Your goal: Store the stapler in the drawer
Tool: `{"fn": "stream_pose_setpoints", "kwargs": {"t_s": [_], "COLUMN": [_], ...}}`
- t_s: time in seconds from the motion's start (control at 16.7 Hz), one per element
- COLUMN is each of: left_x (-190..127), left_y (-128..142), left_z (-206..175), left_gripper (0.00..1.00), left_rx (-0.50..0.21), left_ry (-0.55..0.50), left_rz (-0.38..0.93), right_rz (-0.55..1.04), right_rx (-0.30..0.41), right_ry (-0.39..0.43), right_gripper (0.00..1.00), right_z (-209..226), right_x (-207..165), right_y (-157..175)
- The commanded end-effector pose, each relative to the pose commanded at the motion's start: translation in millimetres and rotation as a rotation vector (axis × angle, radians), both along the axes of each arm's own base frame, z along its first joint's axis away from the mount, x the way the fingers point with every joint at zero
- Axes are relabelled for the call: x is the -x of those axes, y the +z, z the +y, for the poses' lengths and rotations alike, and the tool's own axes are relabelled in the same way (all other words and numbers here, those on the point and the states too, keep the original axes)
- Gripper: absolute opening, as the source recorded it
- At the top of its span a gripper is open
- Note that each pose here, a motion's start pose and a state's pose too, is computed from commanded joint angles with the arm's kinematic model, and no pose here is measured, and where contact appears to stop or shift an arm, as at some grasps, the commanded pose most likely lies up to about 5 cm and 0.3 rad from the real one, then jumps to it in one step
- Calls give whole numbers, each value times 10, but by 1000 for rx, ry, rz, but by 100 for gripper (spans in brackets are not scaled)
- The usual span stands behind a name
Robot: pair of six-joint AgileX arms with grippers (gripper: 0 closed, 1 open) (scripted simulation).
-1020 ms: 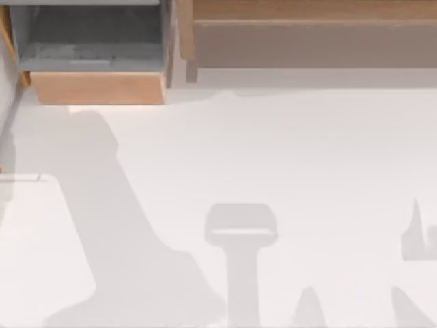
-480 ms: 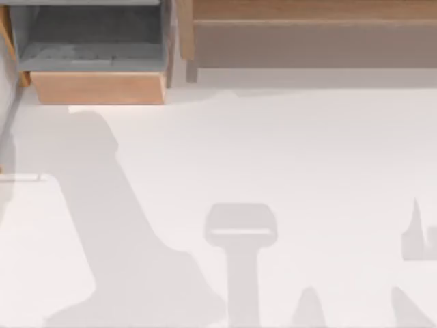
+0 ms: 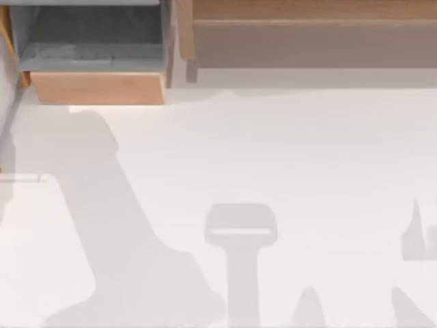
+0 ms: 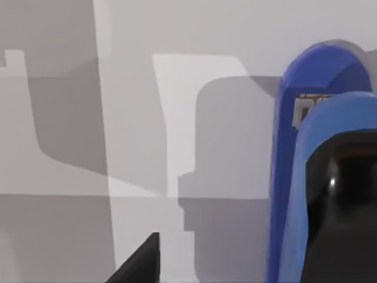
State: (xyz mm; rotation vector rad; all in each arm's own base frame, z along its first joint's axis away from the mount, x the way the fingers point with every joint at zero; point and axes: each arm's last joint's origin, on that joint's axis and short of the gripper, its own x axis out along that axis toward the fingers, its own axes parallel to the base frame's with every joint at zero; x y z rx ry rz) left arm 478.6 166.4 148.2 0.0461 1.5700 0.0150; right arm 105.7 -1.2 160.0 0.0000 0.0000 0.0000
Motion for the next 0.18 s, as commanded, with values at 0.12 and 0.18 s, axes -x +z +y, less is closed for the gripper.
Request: {"fn": "stream_pose_setpoints", "kwargs": {"t_s": [0.12,0.18], "left_x": [0,0], "left_y": [0,0], "left_z": [0,0], "left_gripper": [100,100], "left_rx": [0,0], "left_ry": [0,0], "left_rz": [0,0], "right_rz": [0,0], "right_rx": [0,0], "right_ry": [0,0], "right_gripper": [100,100], "right_z": [0,0], "right_x": [0,0], "right_y": [0,0]}}
